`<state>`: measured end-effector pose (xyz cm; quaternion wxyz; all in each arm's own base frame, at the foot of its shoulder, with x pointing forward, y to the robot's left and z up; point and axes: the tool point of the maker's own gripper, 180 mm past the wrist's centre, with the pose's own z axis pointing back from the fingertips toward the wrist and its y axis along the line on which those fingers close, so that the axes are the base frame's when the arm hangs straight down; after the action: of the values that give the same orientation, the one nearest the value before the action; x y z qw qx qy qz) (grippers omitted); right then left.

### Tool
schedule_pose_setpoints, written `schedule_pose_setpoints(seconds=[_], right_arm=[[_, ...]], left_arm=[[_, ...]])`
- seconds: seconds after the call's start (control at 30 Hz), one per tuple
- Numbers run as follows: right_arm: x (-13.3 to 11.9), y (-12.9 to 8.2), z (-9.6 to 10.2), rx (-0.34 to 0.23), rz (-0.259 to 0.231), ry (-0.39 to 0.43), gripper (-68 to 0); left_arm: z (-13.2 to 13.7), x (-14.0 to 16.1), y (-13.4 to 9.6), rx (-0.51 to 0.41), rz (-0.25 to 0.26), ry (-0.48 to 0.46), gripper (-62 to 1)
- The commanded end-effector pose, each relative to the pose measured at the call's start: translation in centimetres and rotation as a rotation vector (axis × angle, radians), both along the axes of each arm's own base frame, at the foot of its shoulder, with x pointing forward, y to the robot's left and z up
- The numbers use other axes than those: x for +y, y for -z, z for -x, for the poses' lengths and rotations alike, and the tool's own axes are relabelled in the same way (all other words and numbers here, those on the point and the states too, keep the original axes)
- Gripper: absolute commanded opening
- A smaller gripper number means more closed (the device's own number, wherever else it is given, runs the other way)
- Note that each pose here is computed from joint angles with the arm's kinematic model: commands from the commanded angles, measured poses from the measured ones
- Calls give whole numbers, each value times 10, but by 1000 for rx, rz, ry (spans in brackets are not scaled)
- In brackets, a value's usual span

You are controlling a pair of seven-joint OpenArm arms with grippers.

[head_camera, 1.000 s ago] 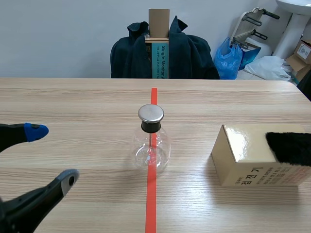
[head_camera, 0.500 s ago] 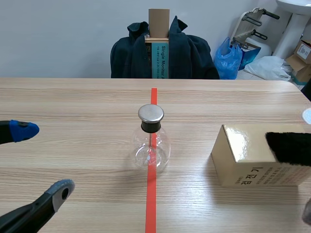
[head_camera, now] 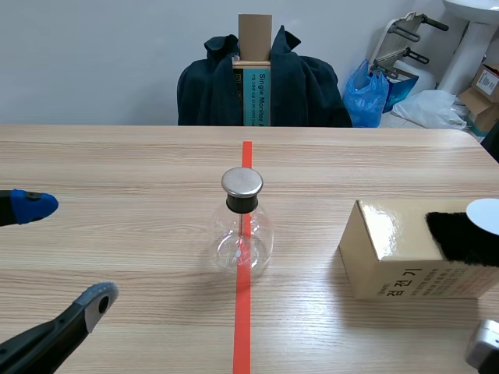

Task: Do the electroscope experiment.
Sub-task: 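Rub the plate on the fur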

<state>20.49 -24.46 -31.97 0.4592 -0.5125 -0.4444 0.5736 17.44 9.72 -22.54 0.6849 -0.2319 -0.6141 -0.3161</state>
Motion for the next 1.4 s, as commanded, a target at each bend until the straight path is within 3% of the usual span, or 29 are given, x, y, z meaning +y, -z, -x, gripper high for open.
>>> schedule_pose_setpoints(seconds=[0.0,0.47,0.63,0.83,1.0,1.17,1.2,1.33,1.37], right_arm=[[9,-14,-6,-71,16,-44,-667],[7,8,4,-4,11,-40,-667],[23,14,6,15,-4,-107,-667],[-3,8,4,-10,14,21,-667],[24,15,6,21,5,-117,-667],[-6,9,3,-11,15,53,-667],[-7,9,3,-12,18,55,-667],[20,14,5,17,9,-94,-667],[22,14,5,18,6,-100,-667]], left_arm=[[-1,-2,-5,-15,26,-5,14],[-1,-2,-6,-18,25,-8,14],[-1,-2,-5,-19,19,-4,14],[0,-3,-4,-23,6,4,14],[0,-3,-4,-22,6,4,14],[0,-3,-4,-22,6,4,14],[0,-3,-4,-22,6,4,14],[0,-3,-4,-22,6,4,14],[0,-3,-4,-22,6,4,14]])
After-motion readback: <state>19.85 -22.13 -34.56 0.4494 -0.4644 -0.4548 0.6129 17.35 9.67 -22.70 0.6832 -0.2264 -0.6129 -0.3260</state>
